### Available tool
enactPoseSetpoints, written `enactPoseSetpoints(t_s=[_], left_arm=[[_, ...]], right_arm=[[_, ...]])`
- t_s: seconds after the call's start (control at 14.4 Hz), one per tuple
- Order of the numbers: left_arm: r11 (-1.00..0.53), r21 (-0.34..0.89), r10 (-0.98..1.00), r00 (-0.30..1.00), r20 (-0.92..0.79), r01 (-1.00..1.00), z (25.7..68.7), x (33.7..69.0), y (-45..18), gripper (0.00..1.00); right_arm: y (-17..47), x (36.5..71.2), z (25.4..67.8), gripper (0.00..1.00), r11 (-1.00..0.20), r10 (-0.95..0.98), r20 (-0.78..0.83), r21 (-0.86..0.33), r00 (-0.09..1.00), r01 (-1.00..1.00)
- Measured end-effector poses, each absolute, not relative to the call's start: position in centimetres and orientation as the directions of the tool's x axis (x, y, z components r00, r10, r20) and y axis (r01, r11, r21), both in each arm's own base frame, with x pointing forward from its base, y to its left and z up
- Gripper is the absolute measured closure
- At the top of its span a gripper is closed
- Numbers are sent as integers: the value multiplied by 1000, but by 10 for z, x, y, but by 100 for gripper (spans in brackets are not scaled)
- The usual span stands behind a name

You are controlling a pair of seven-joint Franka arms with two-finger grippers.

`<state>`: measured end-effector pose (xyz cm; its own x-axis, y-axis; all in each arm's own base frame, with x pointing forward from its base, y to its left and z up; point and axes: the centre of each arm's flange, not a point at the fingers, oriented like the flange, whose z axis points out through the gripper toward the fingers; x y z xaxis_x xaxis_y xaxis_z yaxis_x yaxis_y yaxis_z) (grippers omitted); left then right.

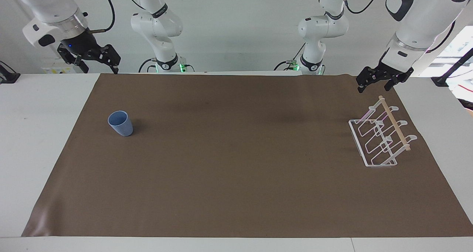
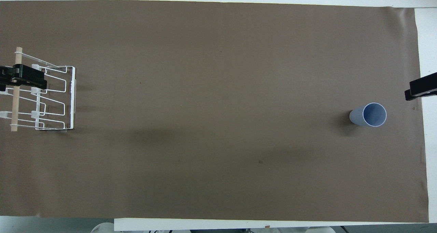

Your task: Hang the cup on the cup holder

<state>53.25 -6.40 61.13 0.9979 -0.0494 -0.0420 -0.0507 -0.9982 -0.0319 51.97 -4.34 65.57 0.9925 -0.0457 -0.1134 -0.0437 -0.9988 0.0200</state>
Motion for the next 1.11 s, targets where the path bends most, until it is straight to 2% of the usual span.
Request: enactPoseSetpoints(t_s=[0.49,0.69,0.83,1.11], left_arm=[[-998,-32,-49,998,-42,-51,611,532,-64,0],[-998,-32,-49,998,-42,-51,611,532,-64,0],[-998,-32,-49,998,-42,-51,611,532,-64,0],[-998,-32,-49,998,-42,-51,611,532,-64,0]], right_arm=[[-47,519,654,0,-999,-44,-116,19,992,-42],[-65,525,642,0,-1000,-9,-75,17,997,-7],[-85,525,606,0,-1000,14,-53,18,998,15],[-128,519,497,0,-997,75,-38,15,996,75]])
